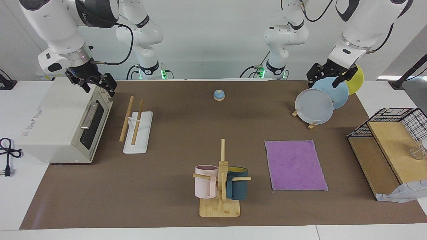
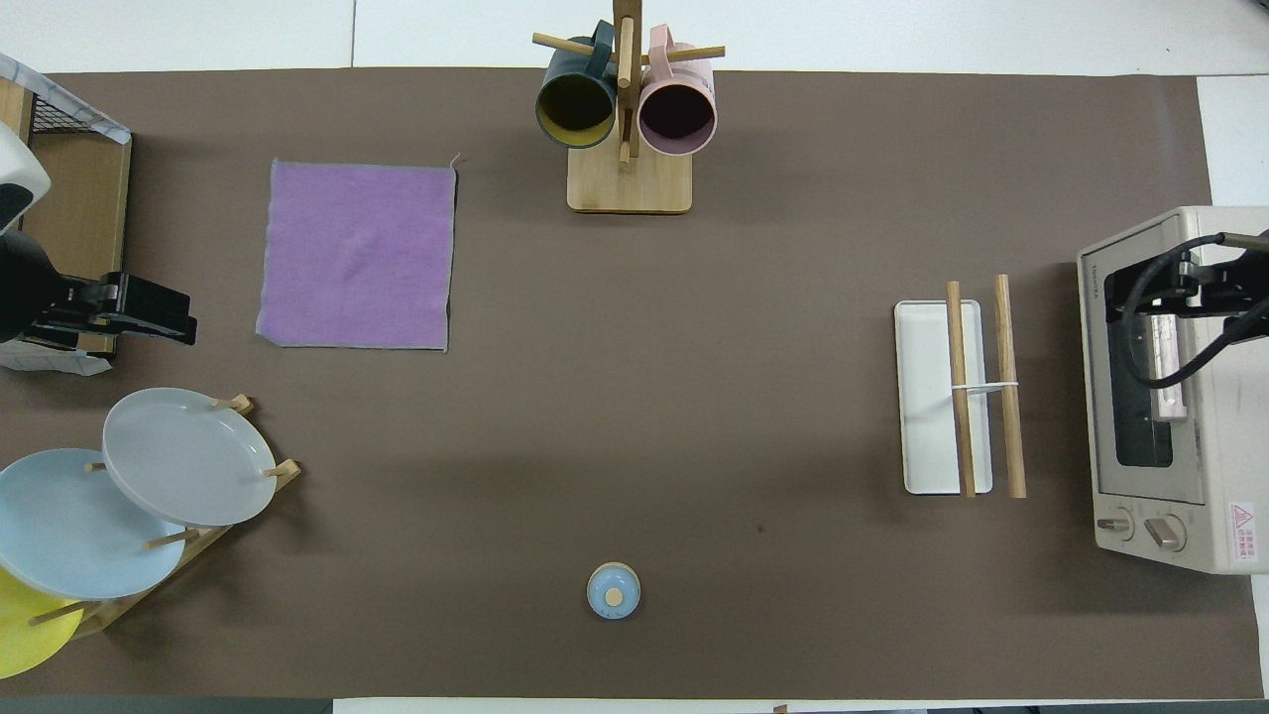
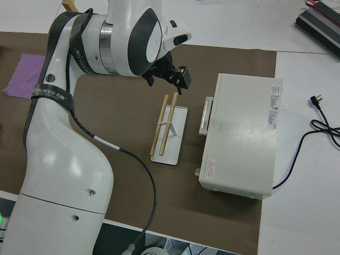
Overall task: Fold towel and hang on rack
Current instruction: 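Move the left gripper to the near edge of the purple towel, then grasp the near edge of the purple towel with the left gripper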
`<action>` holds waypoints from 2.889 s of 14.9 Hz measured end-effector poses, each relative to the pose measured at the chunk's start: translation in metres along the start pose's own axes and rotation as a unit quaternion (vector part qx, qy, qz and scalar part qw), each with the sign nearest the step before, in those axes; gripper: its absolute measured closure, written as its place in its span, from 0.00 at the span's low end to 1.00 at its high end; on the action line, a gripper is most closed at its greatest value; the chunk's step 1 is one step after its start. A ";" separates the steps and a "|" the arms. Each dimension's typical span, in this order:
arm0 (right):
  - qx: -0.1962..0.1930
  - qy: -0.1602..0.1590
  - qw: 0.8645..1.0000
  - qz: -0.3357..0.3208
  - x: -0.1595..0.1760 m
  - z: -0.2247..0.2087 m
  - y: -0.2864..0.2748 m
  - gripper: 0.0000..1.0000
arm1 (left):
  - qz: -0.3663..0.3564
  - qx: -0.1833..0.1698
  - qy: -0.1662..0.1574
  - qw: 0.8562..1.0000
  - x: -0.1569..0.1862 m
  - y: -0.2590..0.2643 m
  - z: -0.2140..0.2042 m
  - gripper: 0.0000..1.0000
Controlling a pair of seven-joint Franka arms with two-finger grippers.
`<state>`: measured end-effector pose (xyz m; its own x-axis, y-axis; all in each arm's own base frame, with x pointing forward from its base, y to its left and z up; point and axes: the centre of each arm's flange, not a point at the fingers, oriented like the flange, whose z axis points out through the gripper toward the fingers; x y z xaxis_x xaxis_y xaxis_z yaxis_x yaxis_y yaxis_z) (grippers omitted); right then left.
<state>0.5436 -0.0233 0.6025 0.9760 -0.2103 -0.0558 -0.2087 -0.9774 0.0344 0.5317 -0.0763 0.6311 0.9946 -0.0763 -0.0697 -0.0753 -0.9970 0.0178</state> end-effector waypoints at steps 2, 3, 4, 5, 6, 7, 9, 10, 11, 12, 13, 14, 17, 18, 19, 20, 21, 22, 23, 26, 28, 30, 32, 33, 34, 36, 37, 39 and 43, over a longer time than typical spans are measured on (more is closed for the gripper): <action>0.000 0.000 1.000 0.000 0.000 0.000 0.000 0.00 | 0.000 0.000 0.000 1.000 0.000 0.000 0.000 0.00; 0.000 0.000 1.000 0.000 0.000 0.000 0.000 0.00 | 0.000 0.000 0.000 1.000 0.000 0.000 0.000 0.00; 0.000 0.000 1.000 0.000 0.000 0.000 0.000 0.00 | 0.000 0.000 0.000 1.000 0.000 0.000 0.000 0.00; 0.000 0.000 1.000 0.000 0.000 0.000 0.000 0.00 | 0.000 0.000 0.000 1.000 0.000 0.000 0.000 0.00; 0.000 0.000 1.000 0.000 0.000 0.000 0.000 0.00 | 0.000 0.000 0.000 1.000 0.000 0.000 0.000 0.00; 0.000 0.000 1.000 0.000 0.000 0.000 0.000 0.00 | 0.000 0.000 0.001 1.000 0.000 0.000 -0.001 0.00; 0.000 0.000 1.000 0.000 0.000 0.000 0.000 0.00 | 0.000 0.000 0.005 1.000 -0.004 0.000 -0.005 0.00; 0.000 0.000 1.000 0.000 0.000 0.000 0.000 0.00 | 0.000 0.000 0.008 1.000 -0.006 0.000 -0.008 0.00; 0.000 -0.002 1.000 0.000 -0.001 0.000 0.000 0.00 | 0.000 0.001 0.009 1.000 -0.008 0.000 -0.010 0.00; -0.001 -0.005 1.000 -0.002 -0.002 0.000 -0.002 0.00 | 0.000 0.001 0.009 1.000 -0.009 0.000 -0.010 0.00; -0.001 -0.007 1.000 -0.003 -0.004 -0.001 -0.003 0.00 | -0.001 0.001 0.007 1.000 -0.010 0.000 -0.008 0.00; -0.001 -0.007 1.000 -0.005 -0.005 -0.001 -0.004 0.00 | -0.002 0.001 0.005 1.000 -0.010 -0.001 -0.006 0.00; -0.001 -0.002 1.000 -0.011 -0.005 -0.003 -0.009 0.00 | -0.005 0.001 0.014 1.000 -0.005 -0.004 0.005 0.00; -0.001 0.000 1.000 -0.014 -0.005 -0.003 -0.012 0.00 | -0.010 0.000 0.021 1.000 -0.001 -0.008 0.014 0.00; 0.000 0.002 1.000 -0.019 -0.006 -0.002 -0.016 0.00 | -0.017 -0.001 0.028 0.999 0.005 -0.016 0.025 0.00; 0.000 0.005 1.000 -0.025 -0.006 -0.002 -0.023 0.00 | -0.026 -0.002 0.033 0.999 0.012 -0.025 0.039 0.00; 0.001 0.010 0.999 -0.033 -0.007 -0.002 -0.032 0.00 | -0.033 -0.003 0.036 0.999 0.020 -0.034 0.057 0.00; 0.001 0.014 0.999 -0.042 -0.007 -0.001 -0.041 0.00 | -0.041 -0.004 0.036 0.999 0.031 -0.043 0.077 0.00; 0.001 0.017 0.999 -0.051 -0.008 0.001 -0.051 0.00 | -0.049 -0.006 0.036 0.998 0.044 -0.053 0.100 0.00; 0.001 0.023 0.997 -0.076 -0.004 0.017 -0.082 0.00 | -0.077 -0.023 0.034 0.996 0.085 -0.084 0.178 0.00; 0.001 0.025 0.996 -0.086 0.000 0.034 -0.107 0.00 | -0.097 -0.034 0.032 0.994 0.101 -0.103 0.221 0.01; 0.002 0.028 0.995 -0.092 0.003 0.053 -0.140 0.00 | -0.113 -0.043 0.034 0.992 0.108 -0.117 0.251 0.03; 0.006 0.032 0.996 -0.089 0.005 0.067 -0.166 0.00 | -0.126 -0.059 0.032 0.990 0.111 -0.119 0.268 0.08; 0.013 0.032 0.995 -0.090 0.004 0.071 -0.175 0.00 | -0.129 -0.064 0.031 0.989 0.112 -0.119 0.273 0.12; 0.019 0.033 0.995 -0.092 0.003 0.075 -0.184 0.00 | -0.132 -0.067 0.030 0.989 0.112 -0.120 0.277 0.19; 0.029 0.037 0.995 -0.091 0.001 0.081 -0.202 0.00 | -0.135 -0.069 0.025 0.988 0.113 -0.121 0.288 0.22; 0.035 0.039 0.994 -0.091 -0.001 0.085 -0.212 0.00 | -0.136 -0.069 0.022 0.988 0.113 -0.121 0.291 0.22; 0.042 0.036 0.995 -0.088 -0.008 0.093 -0.232 0.00 | -0.140 -0.072 0.017 0.987 0.112 -0.123 0.297 0.26; 0.070 0.030 0.994 -0.078 -0.019 0.096 -0.255 0.00 | -0.156 -0.086 0.003 0.984 0.104 -0.127 0.312 0.35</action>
<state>0.5725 0.2278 0.4989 0.9983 -0.0580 0.0108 -0.0565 -0.9925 -0.1088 0.6222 0.0390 0.3099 0.9681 0.2331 -0.0919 0.2457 -0.9551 0.1654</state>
